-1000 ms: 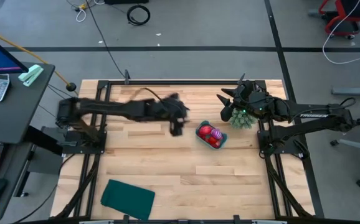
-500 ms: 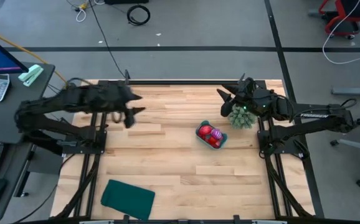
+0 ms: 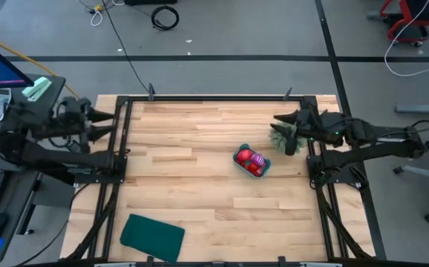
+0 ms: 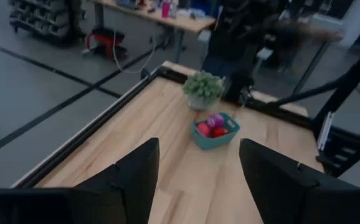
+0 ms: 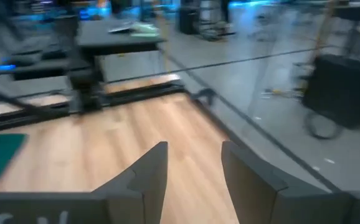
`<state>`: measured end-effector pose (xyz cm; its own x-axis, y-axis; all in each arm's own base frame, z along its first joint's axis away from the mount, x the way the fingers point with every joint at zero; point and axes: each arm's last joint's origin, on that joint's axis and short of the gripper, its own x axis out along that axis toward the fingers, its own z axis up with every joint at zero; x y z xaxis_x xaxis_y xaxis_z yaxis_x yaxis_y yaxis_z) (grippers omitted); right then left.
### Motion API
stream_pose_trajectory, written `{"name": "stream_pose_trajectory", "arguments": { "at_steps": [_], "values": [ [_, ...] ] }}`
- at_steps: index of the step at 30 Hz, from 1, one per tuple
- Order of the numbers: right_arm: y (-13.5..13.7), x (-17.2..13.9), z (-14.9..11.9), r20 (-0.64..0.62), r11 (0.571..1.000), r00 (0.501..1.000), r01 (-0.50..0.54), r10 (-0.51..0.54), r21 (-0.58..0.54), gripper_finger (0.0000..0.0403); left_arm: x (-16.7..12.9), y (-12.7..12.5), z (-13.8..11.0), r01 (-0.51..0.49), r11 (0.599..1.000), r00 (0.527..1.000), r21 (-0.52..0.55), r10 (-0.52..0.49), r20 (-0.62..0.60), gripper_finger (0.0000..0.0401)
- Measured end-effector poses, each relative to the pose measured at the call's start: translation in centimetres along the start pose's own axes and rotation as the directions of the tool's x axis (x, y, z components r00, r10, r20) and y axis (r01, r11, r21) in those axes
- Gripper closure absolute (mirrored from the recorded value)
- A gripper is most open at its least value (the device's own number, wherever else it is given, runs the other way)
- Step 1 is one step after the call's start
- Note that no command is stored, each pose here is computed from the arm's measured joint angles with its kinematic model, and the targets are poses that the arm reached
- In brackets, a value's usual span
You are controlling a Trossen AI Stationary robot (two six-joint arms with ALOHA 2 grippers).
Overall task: Pick and placing Produce into tupperware
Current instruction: Return to home position
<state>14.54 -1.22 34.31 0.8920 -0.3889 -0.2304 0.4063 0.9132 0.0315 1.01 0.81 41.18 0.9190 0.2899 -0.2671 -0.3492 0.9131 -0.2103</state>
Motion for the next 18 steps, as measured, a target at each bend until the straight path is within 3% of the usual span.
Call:
{"name": "stream_pose_trajectory", "arguments": {
  "at_steps": [6, 9, 12, 18],
  "values": [
    [-0.7, 0.2, -4.1, -0.046, 0.997, 0.996, 0.074, -0.073, 0.027, 0.0243, -0.3, 1.6, -5.3, 0.068, 0.997, 0.993, -0.044, -0.064, 0.095, 0.0170],
    [-0.7, 1.0, -7.0, -0.089, 0.990, 0.995, 0.058, -0.046, 0.131, 0.0243, 1.6, 1.7, -8.2, 0.164, 0.986, 0.978, -0.028, -0.159, 0.137, 0.0170],
    [-0.3, 2.0, -9.8, -0.078, 0.987, 0.997, 0.010, 0.003, 0.162, 0.0243, 3.6, 1.6, -10.6, 0.241, 0.970, 0.958, -0.019, -0.235, 0.162, 0.0171],
    [-0.3, 2.5, -11.8, -0.039, 0.980, 0.999, -0.001, 0.008, 0.197, 0.0243, 7.3, 1.6, -14.1, 0.232, 0.972, 0.968, -0.030, -0.228, 0.110, 0.0177]
  ]
}}
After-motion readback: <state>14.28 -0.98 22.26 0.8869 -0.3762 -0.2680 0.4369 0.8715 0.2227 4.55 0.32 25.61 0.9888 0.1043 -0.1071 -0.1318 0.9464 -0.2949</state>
